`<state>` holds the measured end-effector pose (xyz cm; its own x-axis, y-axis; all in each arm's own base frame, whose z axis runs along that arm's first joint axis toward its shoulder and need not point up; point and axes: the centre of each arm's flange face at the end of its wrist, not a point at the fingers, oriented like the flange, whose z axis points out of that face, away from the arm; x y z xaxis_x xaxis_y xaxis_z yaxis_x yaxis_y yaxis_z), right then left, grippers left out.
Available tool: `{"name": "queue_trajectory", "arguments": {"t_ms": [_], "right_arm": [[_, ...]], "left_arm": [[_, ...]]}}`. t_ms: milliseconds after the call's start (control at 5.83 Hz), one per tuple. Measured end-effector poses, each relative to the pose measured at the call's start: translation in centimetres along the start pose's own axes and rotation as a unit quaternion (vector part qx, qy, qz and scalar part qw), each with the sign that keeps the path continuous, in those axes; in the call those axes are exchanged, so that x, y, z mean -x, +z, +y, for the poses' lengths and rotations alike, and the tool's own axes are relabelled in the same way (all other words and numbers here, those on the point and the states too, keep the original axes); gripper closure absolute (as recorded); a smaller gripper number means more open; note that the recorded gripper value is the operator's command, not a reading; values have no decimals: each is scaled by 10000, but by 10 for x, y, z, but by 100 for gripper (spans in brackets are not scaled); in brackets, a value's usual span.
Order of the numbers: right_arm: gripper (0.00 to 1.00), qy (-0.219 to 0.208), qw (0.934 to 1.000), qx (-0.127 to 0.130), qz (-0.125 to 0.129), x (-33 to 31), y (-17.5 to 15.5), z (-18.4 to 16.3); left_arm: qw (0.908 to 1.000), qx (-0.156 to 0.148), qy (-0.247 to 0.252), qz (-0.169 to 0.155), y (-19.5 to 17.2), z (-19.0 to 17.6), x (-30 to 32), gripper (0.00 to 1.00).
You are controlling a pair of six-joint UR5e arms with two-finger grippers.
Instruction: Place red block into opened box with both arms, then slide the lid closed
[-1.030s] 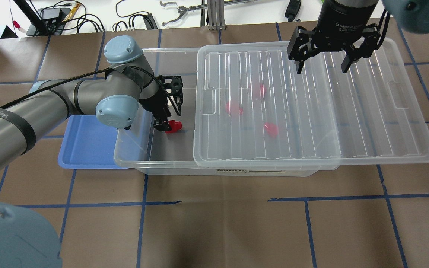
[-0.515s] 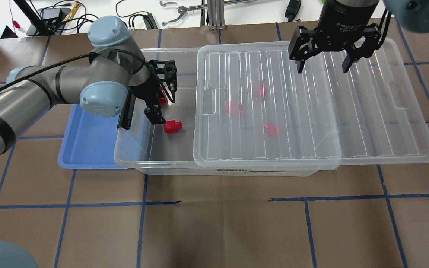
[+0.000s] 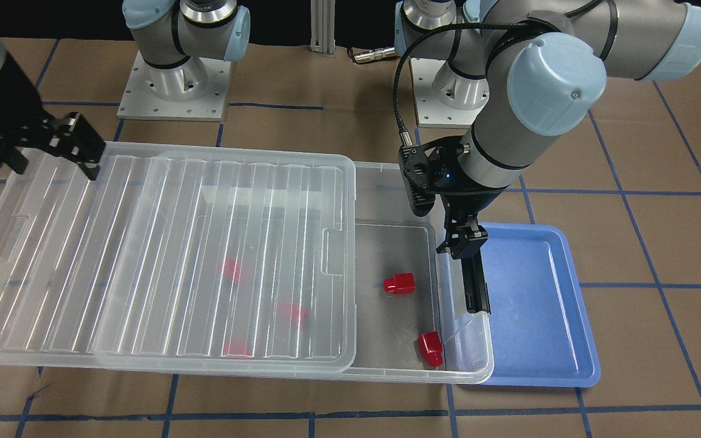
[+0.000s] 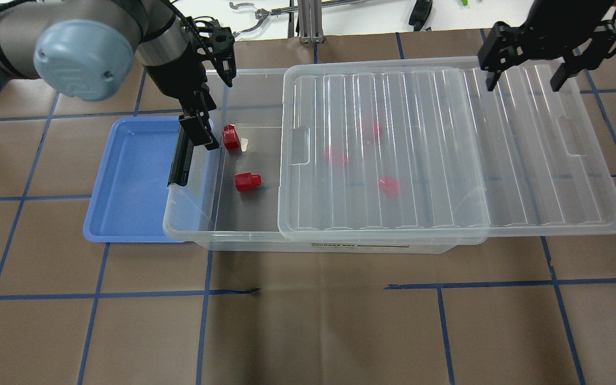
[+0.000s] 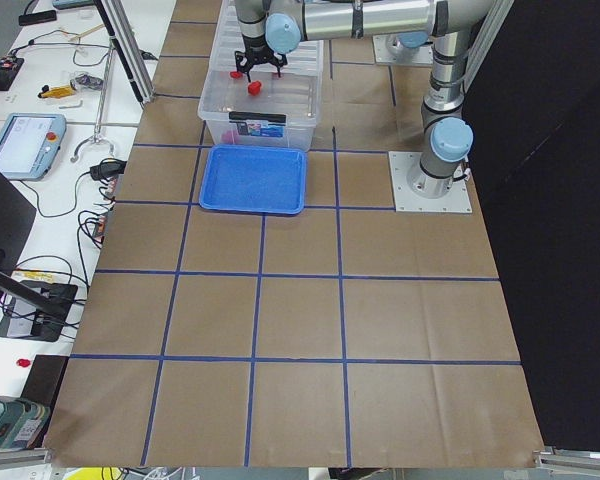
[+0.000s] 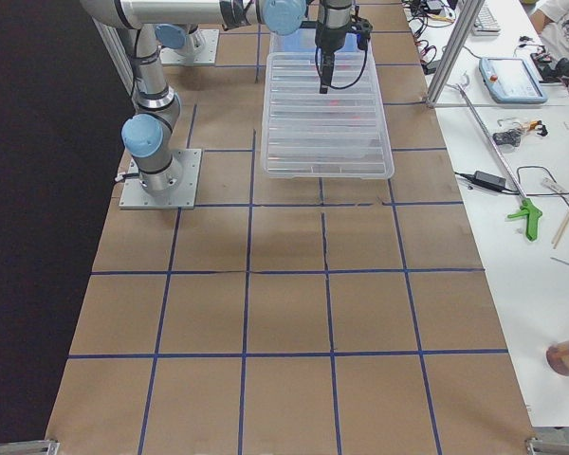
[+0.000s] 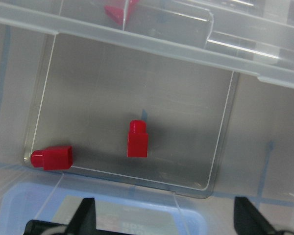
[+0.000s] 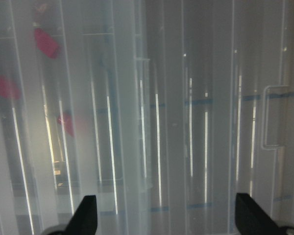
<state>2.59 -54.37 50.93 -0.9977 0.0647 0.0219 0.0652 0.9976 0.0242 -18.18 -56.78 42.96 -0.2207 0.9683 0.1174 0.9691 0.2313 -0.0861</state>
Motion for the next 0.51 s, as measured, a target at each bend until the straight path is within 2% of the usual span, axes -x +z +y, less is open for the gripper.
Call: {"name": "queue_trajectory", "arguments": {"t_ms": [172,343,515], "right_arm": [[0,-21,10000,54,-19,-53,9,-10],[0,112,9997,195,-46,-103,26,-19],[0,239,9990,373,-99,-148,47,-26]], "left_arm": [[9992,53,-398,0,-22,0,-8,2],[9959,324,-832,-155,-38,8,-18,2],[9835,574,-1663,-426,-51,23,-30,2]]}}
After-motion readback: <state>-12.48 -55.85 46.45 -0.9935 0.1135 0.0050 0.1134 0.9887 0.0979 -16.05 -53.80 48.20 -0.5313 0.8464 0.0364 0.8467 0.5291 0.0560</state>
